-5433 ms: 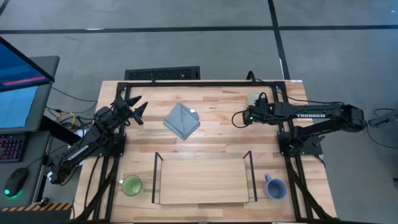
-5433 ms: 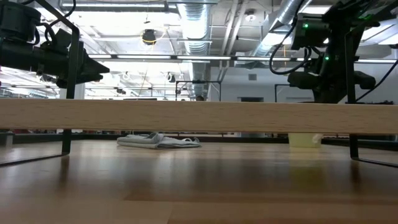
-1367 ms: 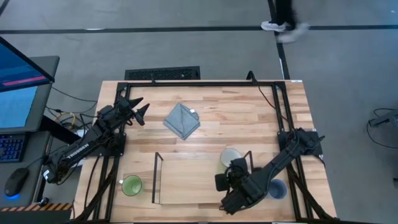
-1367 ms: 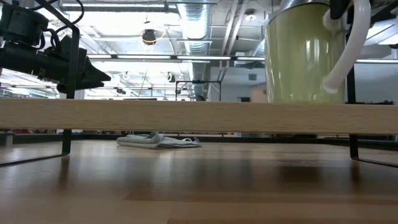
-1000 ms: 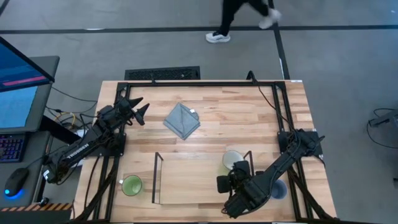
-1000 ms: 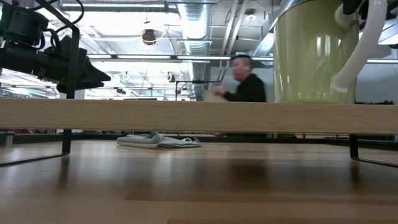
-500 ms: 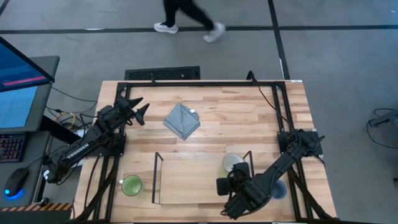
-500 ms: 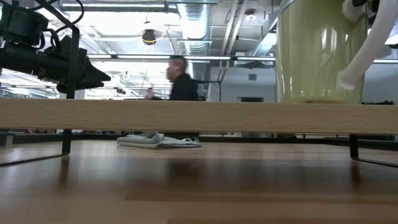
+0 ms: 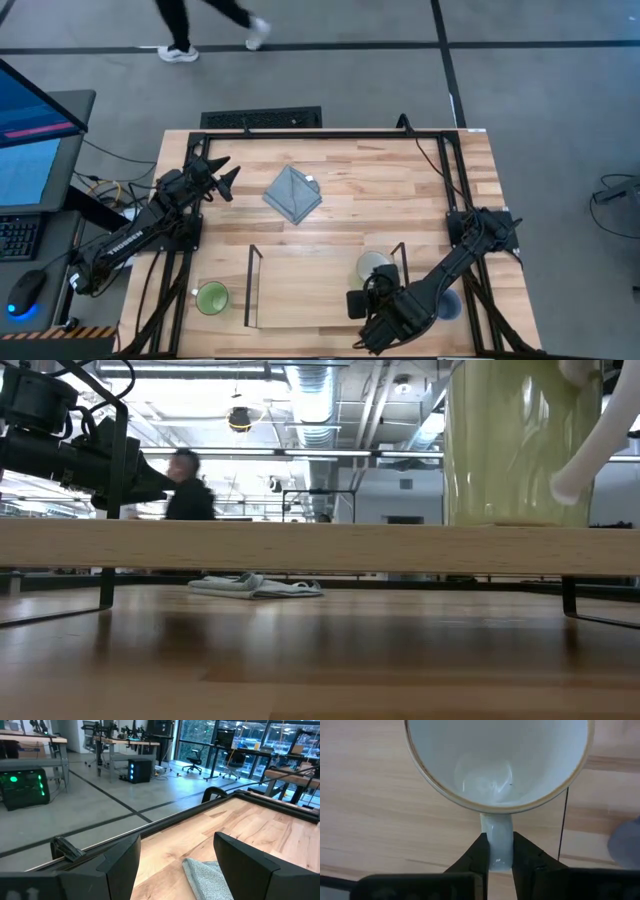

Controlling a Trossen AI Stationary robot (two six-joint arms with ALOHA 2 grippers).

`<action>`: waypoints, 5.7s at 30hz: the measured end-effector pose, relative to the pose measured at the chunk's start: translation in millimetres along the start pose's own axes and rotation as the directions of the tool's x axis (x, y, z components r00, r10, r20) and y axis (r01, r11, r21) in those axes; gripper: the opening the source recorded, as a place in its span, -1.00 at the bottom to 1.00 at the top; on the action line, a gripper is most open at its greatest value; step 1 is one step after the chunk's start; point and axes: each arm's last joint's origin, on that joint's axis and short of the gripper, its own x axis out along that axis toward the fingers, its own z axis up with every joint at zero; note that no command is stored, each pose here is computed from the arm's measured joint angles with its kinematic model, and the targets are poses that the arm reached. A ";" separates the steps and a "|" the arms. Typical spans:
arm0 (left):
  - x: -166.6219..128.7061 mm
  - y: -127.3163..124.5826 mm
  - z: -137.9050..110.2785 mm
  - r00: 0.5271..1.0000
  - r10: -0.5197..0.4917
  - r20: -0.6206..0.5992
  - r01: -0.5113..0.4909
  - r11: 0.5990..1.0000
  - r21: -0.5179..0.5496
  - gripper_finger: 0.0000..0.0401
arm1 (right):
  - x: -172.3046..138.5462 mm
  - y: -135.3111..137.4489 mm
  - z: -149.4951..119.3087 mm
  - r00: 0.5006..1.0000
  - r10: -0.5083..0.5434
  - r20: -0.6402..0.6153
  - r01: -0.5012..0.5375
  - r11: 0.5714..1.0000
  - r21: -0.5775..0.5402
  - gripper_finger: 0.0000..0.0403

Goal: Stack small to large cups/mugs on shelf
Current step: Put the light green mug on the shelf, then put the green mug on the shelf

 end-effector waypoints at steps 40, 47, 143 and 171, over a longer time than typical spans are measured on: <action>0.0 0.0 -0.1 1.000 -0.001 -0.001 0.001 1.000 0.000 0.21 | -0.1 4.3 -3.6 0.998 0.028 -0.060 -0.027 1.000 0.008 -0.59; 0.0 0.0 -0.1 1.000 -0.001 -0.001 0.001 1.000 0.000 0.21 | -0.1 4.4 -3.6 0.998 0.029 -0.060 -0.029 0.999 0.015 -0.58; 0.0 -0.2 -0.2 1.000 -0.005 -0.002 0.005 1.000 0.000 0.21 | -0.3 7.6 -6.4 0.993 0.050 -0.106 -0.038 0.994 0.104 0.01; 0.0 -0.1 -0.2 1.000 -0.004 -0.002 0.004 1.000 0.000 0.21 | -0.1 3.8 -5.3 0.994 0.003 -0.108 0.004 0.997 0.072 0.02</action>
